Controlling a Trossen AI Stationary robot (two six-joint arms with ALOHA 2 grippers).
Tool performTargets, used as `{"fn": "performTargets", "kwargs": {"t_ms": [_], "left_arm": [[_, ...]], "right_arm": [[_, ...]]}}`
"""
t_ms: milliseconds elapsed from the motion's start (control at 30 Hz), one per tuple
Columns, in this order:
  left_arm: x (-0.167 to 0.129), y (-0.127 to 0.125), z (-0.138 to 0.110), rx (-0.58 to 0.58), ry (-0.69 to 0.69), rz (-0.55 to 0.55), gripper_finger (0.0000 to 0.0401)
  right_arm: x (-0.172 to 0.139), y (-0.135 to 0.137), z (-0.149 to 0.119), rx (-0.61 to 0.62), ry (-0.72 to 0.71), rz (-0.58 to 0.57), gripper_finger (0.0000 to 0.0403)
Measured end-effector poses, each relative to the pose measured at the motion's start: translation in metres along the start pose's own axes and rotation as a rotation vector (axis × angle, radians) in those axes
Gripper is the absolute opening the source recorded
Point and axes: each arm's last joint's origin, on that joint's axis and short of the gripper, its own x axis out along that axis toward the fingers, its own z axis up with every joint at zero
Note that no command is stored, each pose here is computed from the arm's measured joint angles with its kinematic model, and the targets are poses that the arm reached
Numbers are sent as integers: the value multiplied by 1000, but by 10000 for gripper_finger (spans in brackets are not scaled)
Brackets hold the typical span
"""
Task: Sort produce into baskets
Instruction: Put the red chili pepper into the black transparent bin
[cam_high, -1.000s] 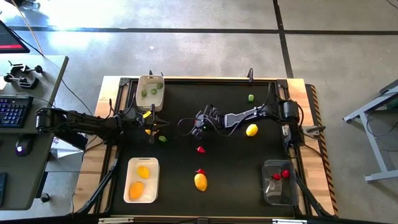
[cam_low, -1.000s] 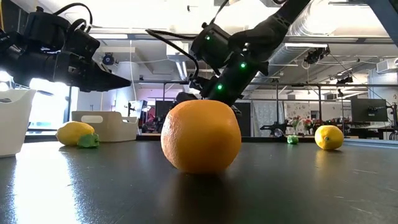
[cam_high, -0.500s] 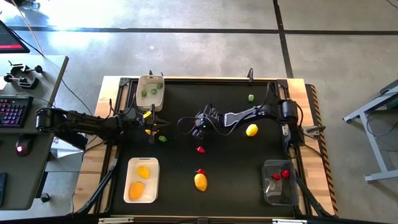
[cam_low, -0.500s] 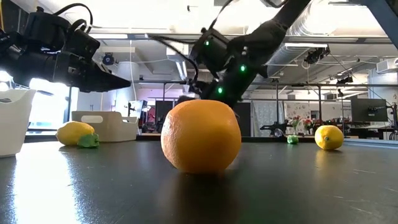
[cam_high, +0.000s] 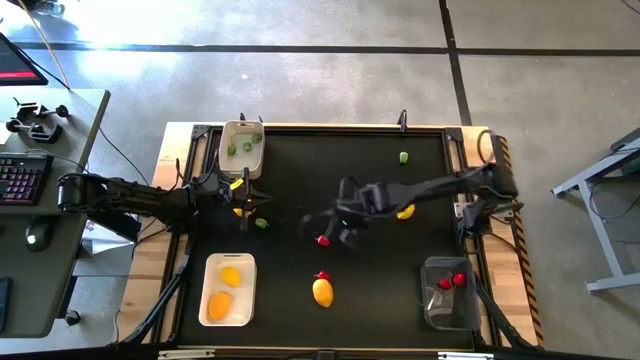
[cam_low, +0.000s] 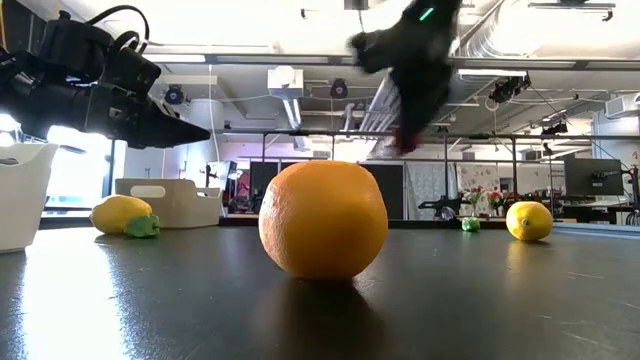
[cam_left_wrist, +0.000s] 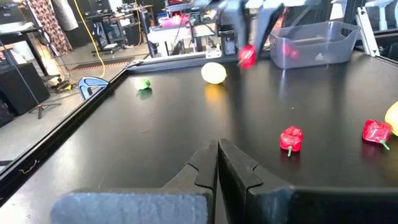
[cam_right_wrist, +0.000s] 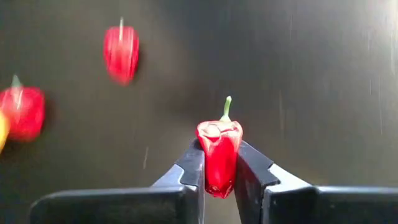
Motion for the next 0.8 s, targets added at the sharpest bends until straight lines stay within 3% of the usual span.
{"fn": "performTargets", "kwargs": {"t_ms": [167, 300, 400, 567, 800], "left_arm": [[0, 0, 0, 0, 0, 0, 0], [0, 0, 0, 13, -1, 0, 0], [0, 0, 0, 16, -4, 1, 0], [0, 0, 1, -3, -6, 2, 0], [0, 0, 1, -9, -6, 3, 0]], "right_arm": [[-45, 6, -56, 127, 218, -41, 41], [-68, 6, -102, 261, 365, -90, 41], [-75, 5, -133, 326, 430, -62, 41], [-69, -3, -179, 411, 526, -27, 41], [-21, -9, -217, 423, 517, 111, 41]]}}
